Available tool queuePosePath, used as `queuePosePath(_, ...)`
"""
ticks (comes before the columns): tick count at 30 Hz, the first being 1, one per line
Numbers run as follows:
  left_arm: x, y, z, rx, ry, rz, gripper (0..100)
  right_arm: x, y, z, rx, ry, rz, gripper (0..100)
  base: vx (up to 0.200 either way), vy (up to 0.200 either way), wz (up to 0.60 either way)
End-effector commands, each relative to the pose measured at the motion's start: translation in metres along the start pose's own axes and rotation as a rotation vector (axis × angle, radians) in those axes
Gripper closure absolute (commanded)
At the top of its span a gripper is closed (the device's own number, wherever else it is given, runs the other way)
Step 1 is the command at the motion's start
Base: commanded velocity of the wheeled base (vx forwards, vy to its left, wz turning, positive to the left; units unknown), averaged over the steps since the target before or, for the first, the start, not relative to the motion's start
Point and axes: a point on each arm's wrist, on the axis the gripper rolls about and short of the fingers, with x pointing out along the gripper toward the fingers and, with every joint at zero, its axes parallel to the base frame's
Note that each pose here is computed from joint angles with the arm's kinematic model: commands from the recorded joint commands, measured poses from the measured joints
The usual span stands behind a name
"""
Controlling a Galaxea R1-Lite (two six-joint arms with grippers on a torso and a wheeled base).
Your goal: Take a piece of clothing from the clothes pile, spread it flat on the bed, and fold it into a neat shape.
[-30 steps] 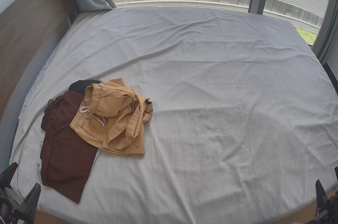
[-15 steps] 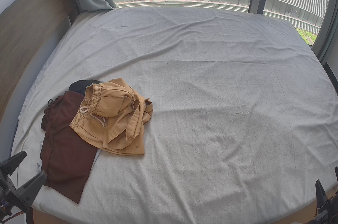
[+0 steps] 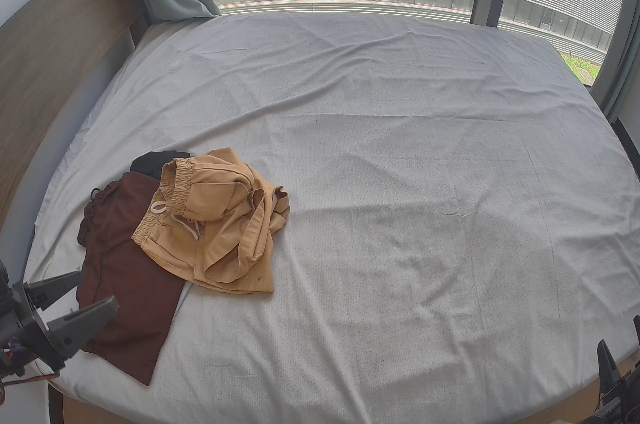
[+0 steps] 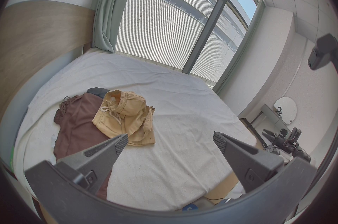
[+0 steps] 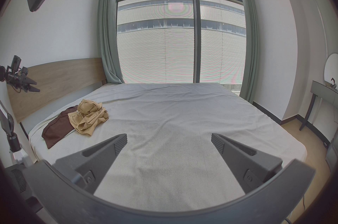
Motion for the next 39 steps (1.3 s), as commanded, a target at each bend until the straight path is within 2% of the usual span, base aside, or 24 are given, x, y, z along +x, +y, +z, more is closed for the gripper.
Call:
queuePosePath(1,0.024,0.011,0.010,-0.041,0.043,-0.011,0,0.000,0.000,-0.005,0.000,0.006,0.000,0,0.000,0.000,0.00)
queuePosePath(12,0.060,0.038,0.024,-0.069,0.054,-0.073,0,0.000,0.000,-0.005,-0.001,0.006,0.000,0,0.000,0.000,0.00)
queuePosePath(28,0.108,0.067,0.047,-0.094,0.079,-0.073,0,0.000,0.000,-0.005,-0.001,0.006,0.000,0,0.000,0.000,0.00)
queuePosePath(39,0.146,0.091,0.054,-0.113,0.106,-0.064,0,0.000,0.000,-0.005,-0.002,0.005,0.002,0,0.000,0.000,0.00)
